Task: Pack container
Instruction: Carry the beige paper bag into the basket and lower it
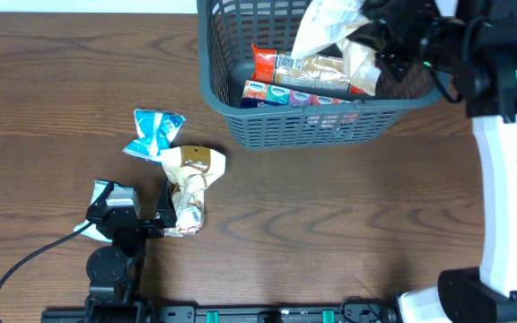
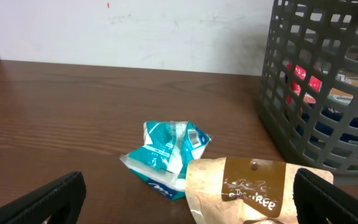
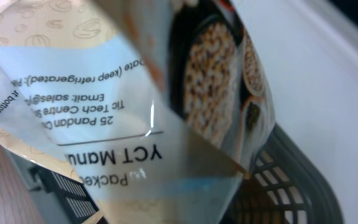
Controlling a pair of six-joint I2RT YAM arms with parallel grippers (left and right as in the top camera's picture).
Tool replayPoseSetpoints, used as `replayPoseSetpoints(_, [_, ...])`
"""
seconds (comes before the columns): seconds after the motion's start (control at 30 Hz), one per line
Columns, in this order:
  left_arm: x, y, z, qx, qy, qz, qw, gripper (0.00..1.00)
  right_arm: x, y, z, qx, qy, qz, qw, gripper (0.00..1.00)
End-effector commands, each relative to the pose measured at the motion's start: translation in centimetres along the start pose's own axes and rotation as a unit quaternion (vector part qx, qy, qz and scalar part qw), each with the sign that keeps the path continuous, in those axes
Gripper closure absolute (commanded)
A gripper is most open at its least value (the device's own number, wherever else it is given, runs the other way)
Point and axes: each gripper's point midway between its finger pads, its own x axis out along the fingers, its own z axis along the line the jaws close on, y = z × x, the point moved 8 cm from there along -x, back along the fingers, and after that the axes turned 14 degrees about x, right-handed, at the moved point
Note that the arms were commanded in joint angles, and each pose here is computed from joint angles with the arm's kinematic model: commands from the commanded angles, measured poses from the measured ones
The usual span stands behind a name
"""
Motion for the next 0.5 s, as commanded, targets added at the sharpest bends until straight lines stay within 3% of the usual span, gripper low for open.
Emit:
replayPoseSetpoints(0.0, [0.1,1.2,-0.2,0.004,0.002,0.026,1.0,0.01,1.5,0.6,-0.2,-0.011,-0.004,0.019,1.0,0.99])
replayPoseSetpoints(0.3, [0.1,1.2,-0.2,0.004,0.002,0.026,1.0,0.01,6.3,4.1,-1.5,-0.013,-0.037,0.099,0.994,0.99])
replayPoseSetpoints(0.47, [0.1,1.2,-0.2,0.004,0.002,0.026,1.0,0.01,8.9,7.0,-2.3,0.001,-0.042,0.166,0.985,0.84])
